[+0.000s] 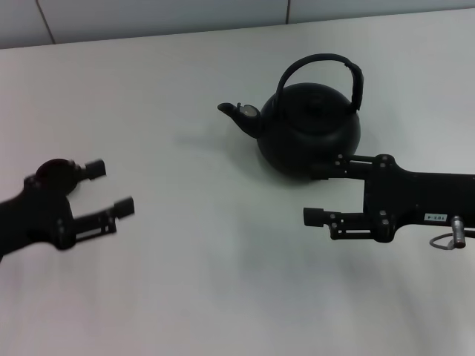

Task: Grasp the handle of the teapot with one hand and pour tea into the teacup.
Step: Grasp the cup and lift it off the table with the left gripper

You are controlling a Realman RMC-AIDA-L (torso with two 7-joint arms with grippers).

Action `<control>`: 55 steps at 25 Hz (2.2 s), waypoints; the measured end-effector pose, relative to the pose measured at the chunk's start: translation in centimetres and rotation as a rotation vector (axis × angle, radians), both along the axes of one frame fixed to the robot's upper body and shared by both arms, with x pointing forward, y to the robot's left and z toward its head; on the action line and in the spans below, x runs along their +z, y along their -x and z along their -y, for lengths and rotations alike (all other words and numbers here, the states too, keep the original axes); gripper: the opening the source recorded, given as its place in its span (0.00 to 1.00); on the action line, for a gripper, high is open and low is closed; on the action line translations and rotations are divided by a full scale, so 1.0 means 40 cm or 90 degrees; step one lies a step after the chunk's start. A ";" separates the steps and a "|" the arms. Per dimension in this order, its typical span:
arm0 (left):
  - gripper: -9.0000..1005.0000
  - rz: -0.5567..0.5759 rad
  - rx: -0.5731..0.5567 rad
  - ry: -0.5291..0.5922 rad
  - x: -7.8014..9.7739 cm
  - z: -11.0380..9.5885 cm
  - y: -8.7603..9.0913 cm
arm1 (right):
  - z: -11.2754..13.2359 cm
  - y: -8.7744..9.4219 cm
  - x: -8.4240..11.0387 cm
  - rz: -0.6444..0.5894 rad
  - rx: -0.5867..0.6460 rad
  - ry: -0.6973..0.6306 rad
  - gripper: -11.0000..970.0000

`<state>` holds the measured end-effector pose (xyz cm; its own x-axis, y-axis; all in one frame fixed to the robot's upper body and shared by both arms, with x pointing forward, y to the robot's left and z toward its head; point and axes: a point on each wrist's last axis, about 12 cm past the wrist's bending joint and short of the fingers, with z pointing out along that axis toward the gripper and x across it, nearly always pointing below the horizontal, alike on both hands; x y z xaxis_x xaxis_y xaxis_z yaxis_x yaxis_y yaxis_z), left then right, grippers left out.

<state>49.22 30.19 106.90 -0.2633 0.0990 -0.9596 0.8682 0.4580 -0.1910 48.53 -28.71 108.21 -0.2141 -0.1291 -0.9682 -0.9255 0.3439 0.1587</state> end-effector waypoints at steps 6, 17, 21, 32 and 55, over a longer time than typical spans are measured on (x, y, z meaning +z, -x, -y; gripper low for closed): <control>0.86 -0.006 0.092 -0.044 -0.016 -0.009 -0.055 | -0.002 -0.011 0.009 0.010 0.000 -0.002 0.77; 0.86 -0.029 0.219 -0.083 -0.042 -0.057 -0.082 | -0.007 -0.029 0.016 0.021 -0.005 0.001 0.77; 0.86 -0.034 0.222 -0.093 -0.048 -0.067 -0.071 | -0.009 -0.034 0.017 0.023 -0.007 0.003 0.77; 0.86 -0.045 0.245 -0.108 -0.064 -0.082 -0.061 | -0.009 -0.036 0.019 0.025 -0.007 0.004 0.77; 0.86 -0.053 0.253 -0.141 -0.080 -0.073 -0.071 | -0.015 -0.039 0.019 0.022 -0.003 0.002 0.77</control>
